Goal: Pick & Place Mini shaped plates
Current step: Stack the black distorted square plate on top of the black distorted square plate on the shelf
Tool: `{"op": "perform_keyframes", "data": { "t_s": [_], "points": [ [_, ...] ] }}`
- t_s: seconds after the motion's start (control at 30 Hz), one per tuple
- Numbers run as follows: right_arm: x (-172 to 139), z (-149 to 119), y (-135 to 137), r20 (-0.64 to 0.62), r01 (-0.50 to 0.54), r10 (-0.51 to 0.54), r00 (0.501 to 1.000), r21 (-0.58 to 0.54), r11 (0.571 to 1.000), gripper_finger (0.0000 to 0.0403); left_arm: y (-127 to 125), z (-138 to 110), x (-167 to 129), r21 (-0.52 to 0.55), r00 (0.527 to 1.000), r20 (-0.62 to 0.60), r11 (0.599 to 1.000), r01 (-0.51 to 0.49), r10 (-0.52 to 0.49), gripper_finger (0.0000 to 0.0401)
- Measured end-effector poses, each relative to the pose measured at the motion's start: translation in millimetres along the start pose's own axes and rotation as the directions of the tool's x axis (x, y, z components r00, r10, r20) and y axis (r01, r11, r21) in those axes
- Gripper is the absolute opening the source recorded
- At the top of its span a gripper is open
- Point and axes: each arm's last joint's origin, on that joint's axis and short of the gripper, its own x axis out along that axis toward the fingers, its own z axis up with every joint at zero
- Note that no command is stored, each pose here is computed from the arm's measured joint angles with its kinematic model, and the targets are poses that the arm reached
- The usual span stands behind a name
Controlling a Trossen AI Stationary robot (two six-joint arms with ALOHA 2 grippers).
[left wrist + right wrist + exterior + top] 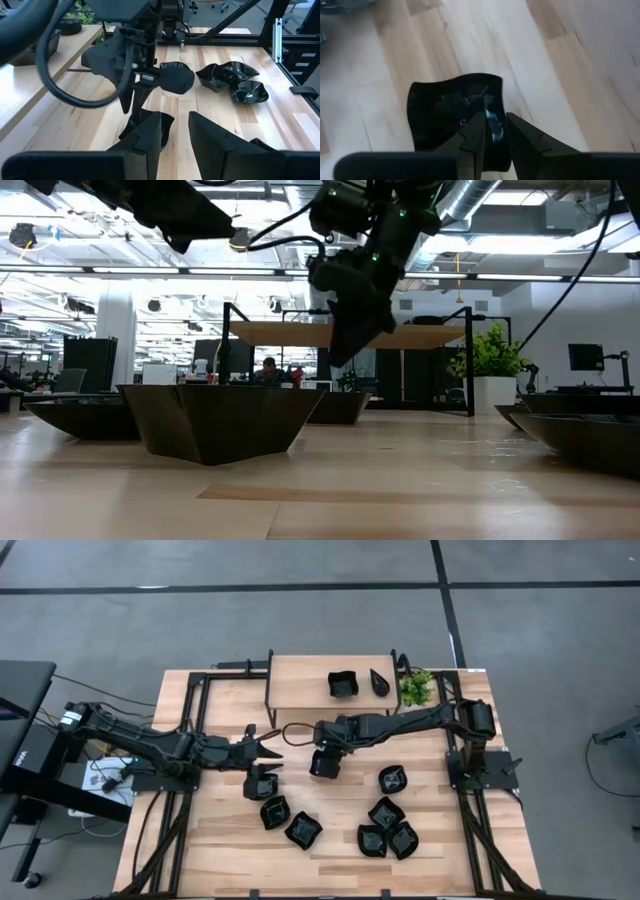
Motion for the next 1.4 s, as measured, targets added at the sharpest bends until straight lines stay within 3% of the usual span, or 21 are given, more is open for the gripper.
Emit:
{"op": "perform_keyframes", "data": {
  "t_s": [0.23,0.77,1.1,1.4],
  "points": [
    [11.3,-12.4,6.6,0.02,-0.025,0.026,0.999,-0.086,0.996,0.0072,-0.1,-0.2,0.0,-0.01,1.0,-0.002,1.0,0.002,-0.003,0.0102],
    [22.8,-27.8,4.6,0.014,0.008,-0.006,1.0,-0.117,0.993,0.0072,-0.4,-0.3,0.0,-0.013,1.0,-0.004,1.0,0.013,-0.013,0.0102],
    [14.5,-35.6,37.6,-0.041,-0.141,0.137,0.99,-0.148,0.979,0.0072,-0.3,-0.6,0.0,-0.012,1.0,-0.007,1.0,0.013,-0.013,0.0102],
    [8.5,-48.6,67.3,-0.072,-0.216,0.206,0.976,-0.174,0.961,0.0071,-0.3,-0.6,0.0,-0.012,1.0,-0.007,1.0,0.013,-0.013,0.0102]
  ]
}}
